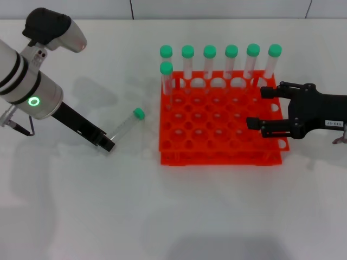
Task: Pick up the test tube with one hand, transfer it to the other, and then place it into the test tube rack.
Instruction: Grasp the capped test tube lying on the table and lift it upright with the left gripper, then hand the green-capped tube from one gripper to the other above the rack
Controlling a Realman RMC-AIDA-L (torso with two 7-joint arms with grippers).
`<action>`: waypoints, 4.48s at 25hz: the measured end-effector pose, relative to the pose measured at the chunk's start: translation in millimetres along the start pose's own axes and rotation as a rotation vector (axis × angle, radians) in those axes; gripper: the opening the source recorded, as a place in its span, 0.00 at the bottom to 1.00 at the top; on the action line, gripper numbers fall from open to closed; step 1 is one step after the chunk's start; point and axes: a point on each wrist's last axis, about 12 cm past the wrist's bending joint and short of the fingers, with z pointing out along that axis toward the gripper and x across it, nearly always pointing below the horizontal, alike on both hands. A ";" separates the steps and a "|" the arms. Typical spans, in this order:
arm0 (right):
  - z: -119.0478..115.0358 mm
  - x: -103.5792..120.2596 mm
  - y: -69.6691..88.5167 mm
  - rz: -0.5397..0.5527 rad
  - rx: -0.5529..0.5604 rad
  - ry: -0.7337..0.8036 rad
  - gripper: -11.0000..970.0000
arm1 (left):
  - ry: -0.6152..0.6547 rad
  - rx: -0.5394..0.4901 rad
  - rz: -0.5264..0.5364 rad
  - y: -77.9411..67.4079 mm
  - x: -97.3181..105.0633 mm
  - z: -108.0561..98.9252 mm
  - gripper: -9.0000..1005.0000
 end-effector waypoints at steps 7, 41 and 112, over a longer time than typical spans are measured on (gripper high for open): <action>-0.4 0.4 0.1 0.000 0.001 0.000 0.88 | -0.013 -0.001 -0.020 1.0 0.4 -0.7 0.22; -6.7 -3.1 -8.1 0.001 0.064 -0.031 0.88 | -0.841 -0.003 0.036 38.7 23.5 -96.8 0.22; -7.5 -27.9 -23.0 -0.081 0.131 -0.147 0.87 | -0.996 0.193 0.403 -24.6 -21.3 -20.0 0.25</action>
